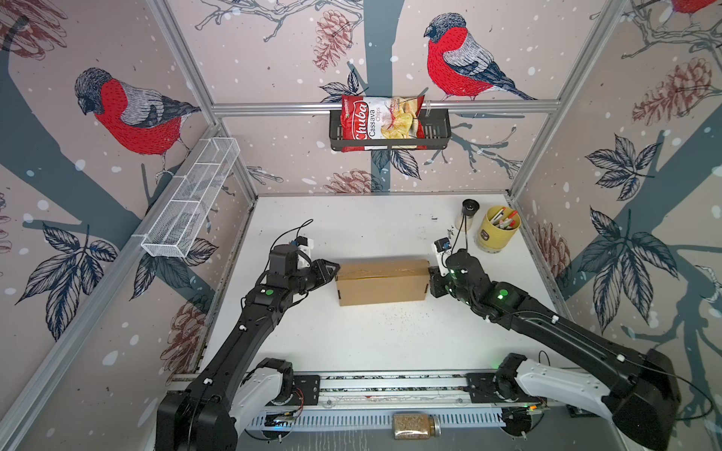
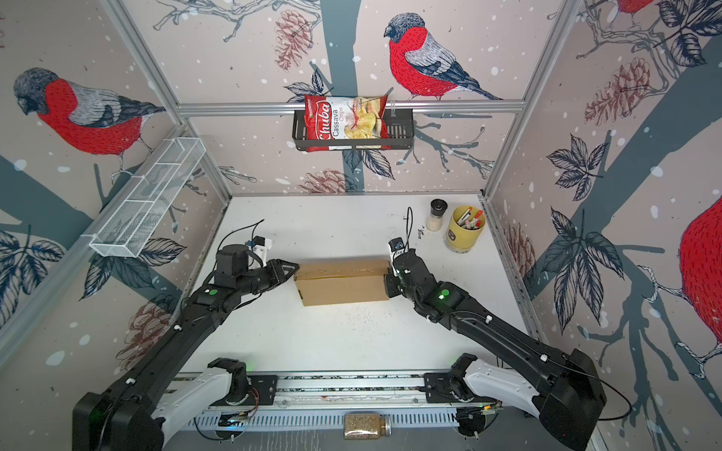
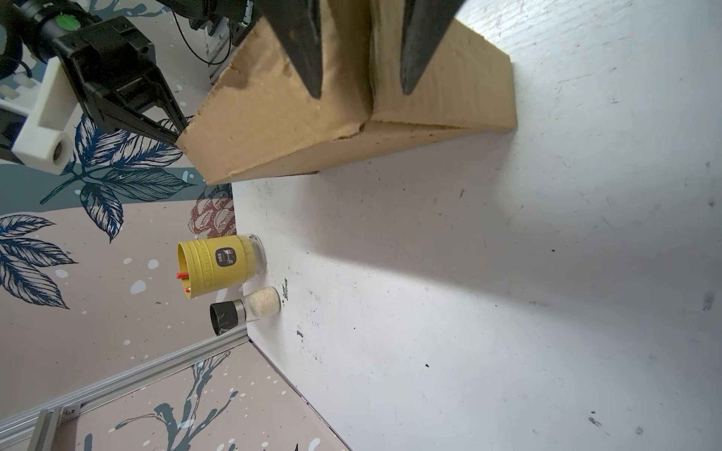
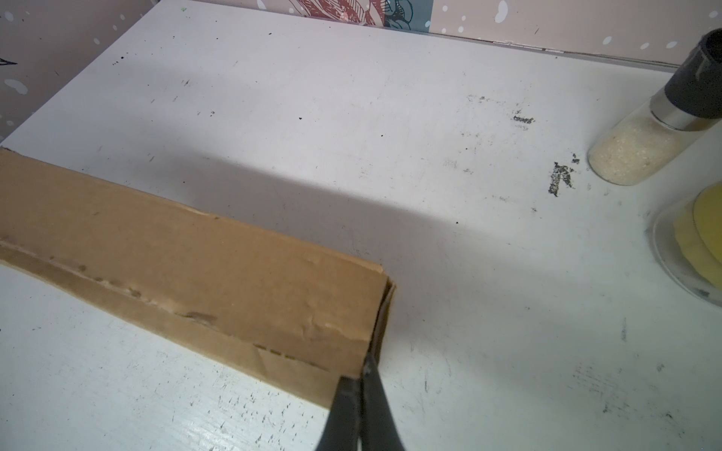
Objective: Fold the paper box
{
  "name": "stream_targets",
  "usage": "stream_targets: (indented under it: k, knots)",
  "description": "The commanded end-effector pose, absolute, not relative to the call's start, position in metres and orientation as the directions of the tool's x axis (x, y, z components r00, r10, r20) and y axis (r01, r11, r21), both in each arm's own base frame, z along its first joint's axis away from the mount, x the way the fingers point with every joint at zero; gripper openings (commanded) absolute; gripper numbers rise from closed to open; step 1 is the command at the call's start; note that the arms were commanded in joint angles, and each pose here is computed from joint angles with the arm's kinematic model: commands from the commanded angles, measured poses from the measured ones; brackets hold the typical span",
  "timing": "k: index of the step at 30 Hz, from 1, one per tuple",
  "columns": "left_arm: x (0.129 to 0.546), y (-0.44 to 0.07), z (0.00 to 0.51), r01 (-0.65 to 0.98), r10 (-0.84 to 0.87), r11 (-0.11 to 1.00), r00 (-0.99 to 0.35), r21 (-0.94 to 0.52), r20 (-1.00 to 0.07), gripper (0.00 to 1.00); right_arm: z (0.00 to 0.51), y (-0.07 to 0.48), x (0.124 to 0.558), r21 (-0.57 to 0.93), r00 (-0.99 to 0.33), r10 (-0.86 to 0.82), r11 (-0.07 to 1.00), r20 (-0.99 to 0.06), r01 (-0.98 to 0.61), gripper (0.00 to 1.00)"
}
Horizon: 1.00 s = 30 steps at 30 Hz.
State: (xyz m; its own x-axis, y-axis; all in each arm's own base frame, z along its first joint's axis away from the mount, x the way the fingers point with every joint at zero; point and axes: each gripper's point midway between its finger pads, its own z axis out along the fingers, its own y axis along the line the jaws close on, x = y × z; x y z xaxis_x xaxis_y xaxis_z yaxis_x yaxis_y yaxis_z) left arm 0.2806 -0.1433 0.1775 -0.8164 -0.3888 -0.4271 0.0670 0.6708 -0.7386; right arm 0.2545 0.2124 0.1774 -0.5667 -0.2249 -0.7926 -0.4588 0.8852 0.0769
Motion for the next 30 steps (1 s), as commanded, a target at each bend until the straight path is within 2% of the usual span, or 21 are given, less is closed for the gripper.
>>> stream_targets:
  k: [1, 4, 8, 10, 14, 18, 22, 26, 30]
  knots:
    - [0.282, -0.152, 0.183, 0.117, -0.369, 0.634, -0.823, -0.765, -0.432, 0.44, 0.162, 0.208, 0.246, 0.071, -0.605, -0.253, 0.885, -0.755, -0.460, 0.02]
    - [0.278, -0.151, 0.178, 0.107, -0.368, 0.639, -0.827, -0.762, -0.424, 0.39, 0.160, 0.208, 0.246, 0.066, -0.606, -0.258, 0.886, -0.752, -0.460, 0.02]
    - [0.273, -0.139, 0.167, 0.080, -0.371, 0.690, -0.814, -0.720, -0.446, 0.23, 0.156, 0.207, 0.246, 0.063, -0.608, -0.260, 0.888, -0.750, -0.456, 0.02]
    - [0.272, -0.135, 0.163, 0.072, -0.374, 0.693, -0.814, -0.717, -0.443, 0.19, 0.156, 0.207, 0.246, 0.063, -0.606, -0.260, 0.887, -0.751, -0.458, 0.02]
    - [0.272, -0.135, 0.169, 0.078, -0.376, 0.684, -0.815, -0.726, -0.441, 0.21, 0.155, 0.208, 0.246, 0.063, -0.607, -0.261, 0.886, -0.750, -0.459, 0.02]
    - [0.272, -0.137, 0.185, 0.095, -0.376, 0.672, -0.811, -0.734, -0.449, 0.36, 0.153, 0.208, 0.246, 0.062, -0.609, -0.262, 0.887, -0.749, -0.458, 0.02]
    - [0.265, -0.143, 0.189, 0.117, -0.363, 0.641, -0.825, -0.758, -0.434, 0.41, 0.153, 0.208, 0.246, 0.061, -0.611, -0.261, 0.889, -0.747, -0.454, 0.02]
    - [0.260, -0.141, 0.180, 0.112, -0.373, 0.641, -0.819, -0.759, -0.436, 0.38, 0.151, 0.206, 0.246, 0.059, -0.614, -0.260, 0.891, -0.746, -0.449, 0.02]
    - [0.251, -0.141, 0.159, 0.079, -0.364, 0.644, -0.844, -0.761, -0.395, 0.24, 0.151, 0.207, 0.247, 0.056, -0.613, -0.263, 0.891, -0.745, -0.450, 0.02]
